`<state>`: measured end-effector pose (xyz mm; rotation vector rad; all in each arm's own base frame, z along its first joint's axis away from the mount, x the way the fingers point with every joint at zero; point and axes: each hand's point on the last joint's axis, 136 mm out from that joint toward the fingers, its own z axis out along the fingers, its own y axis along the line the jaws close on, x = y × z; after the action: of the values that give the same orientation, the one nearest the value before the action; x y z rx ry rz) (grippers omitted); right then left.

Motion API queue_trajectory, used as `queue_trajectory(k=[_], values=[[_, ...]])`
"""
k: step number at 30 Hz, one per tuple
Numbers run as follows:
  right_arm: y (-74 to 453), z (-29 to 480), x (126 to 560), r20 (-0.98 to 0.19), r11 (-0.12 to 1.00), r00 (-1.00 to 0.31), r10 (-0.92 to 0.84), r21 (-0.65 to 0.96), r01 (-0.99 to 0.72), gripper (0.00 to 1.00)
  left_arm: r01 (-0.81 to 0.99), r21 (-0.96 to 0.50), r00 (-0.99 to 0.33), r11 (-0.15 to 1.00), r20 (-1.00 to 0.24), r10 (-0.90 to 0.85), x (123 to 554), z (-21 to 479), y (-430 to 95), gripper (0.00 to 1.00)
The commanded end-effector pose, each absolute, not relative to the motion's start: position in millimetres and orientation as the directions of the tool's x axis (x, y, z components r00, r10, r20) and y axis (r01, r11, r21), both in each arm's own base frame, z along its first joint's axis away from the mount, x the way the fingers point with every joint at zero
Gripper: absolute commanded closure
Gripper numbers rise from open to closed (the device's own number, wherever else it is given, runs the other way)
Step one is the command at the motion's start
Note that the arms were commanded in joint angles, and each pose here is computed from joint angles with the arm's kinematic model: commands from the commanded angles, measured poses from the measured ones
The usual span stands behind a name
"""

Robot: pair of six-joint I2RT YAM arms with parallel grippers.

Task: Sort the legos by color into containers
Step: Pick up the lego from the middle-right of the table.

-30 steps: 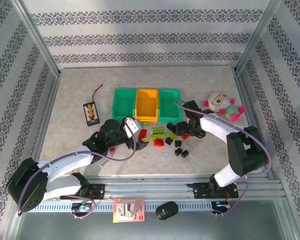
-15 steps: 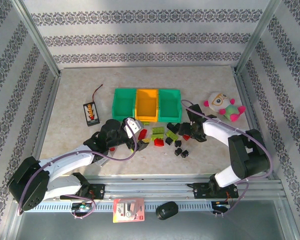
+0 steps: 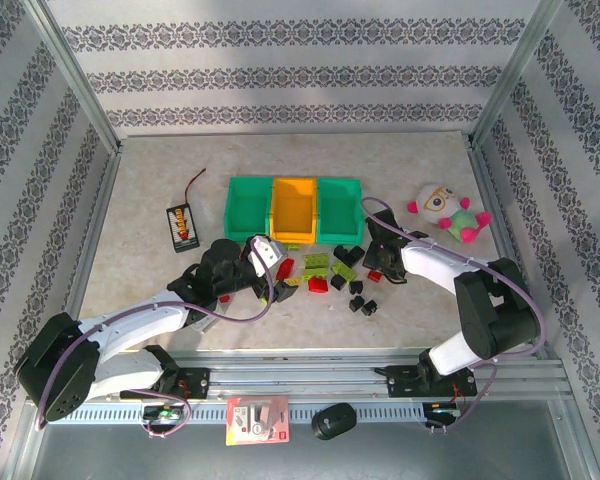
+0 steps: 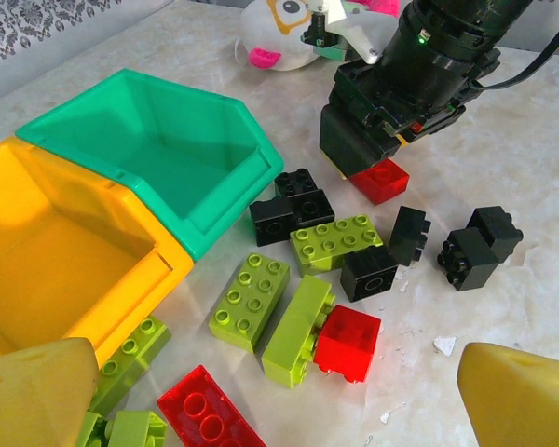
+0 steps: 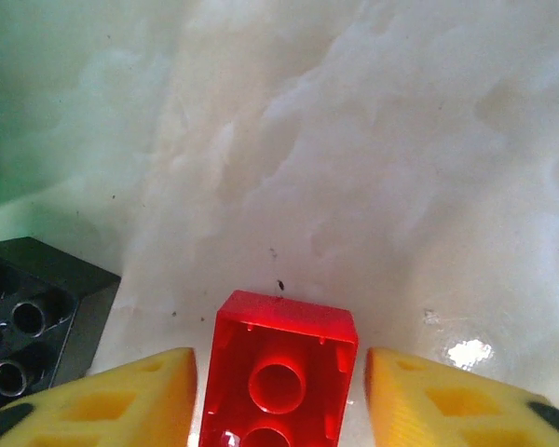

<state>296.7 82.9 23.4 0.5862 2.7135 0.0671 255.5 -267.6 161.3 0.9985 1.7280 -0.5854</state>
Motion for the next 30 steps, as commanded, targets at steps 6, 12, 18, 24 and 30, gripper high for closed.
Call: queue_trajectory(k=[6, 12, 18, 24, 30], values=[[78.0, 21.0, 299.4, -0.351, 0.915, -0.848, 0.398, 0.076, 0.397, 0.57, 0.85, 0.107, -0.083, 0.515, -0.939, 0.333, 251.1, 169.5, -272.4, 0.01], [88.0, 44.9, 308.4, -0.418, 0.936, -0.839, 0.349, 0.103, 0.337, 0.67, 0.842, 0.114, -0.081, 0.527, -0.94, 0.332, 250.9, 170.7, -269.0, 0.01], [116.6, 93.3, 331.3, -0.562, 0.972, -0.793, 0.236, 0.129, 0.198, 0.67, 0.823, 0.101, -0.103, 0.558, -0.941, 0.322, 251.8, 172.8, -263.0, 0.01], [156.9, 139.6, 368.2, -0.693, 0.977, -0.695, 0.191, 0.204, 0.065, 0.68, 0.798, 0.092, -0.125, 0.596, -0.942, 0.313, 251.6, 174.1, -254.0, 0.01], [179.8, 142.4, 415.5, -0.724, 0.989, -0.68, 0.119, 0.147, 0.017, 0.69, 0.781, 0.087, -0.141, 0.619, -0.94, 0.311, 252.0, 173.6, -248.3, 0.01]])
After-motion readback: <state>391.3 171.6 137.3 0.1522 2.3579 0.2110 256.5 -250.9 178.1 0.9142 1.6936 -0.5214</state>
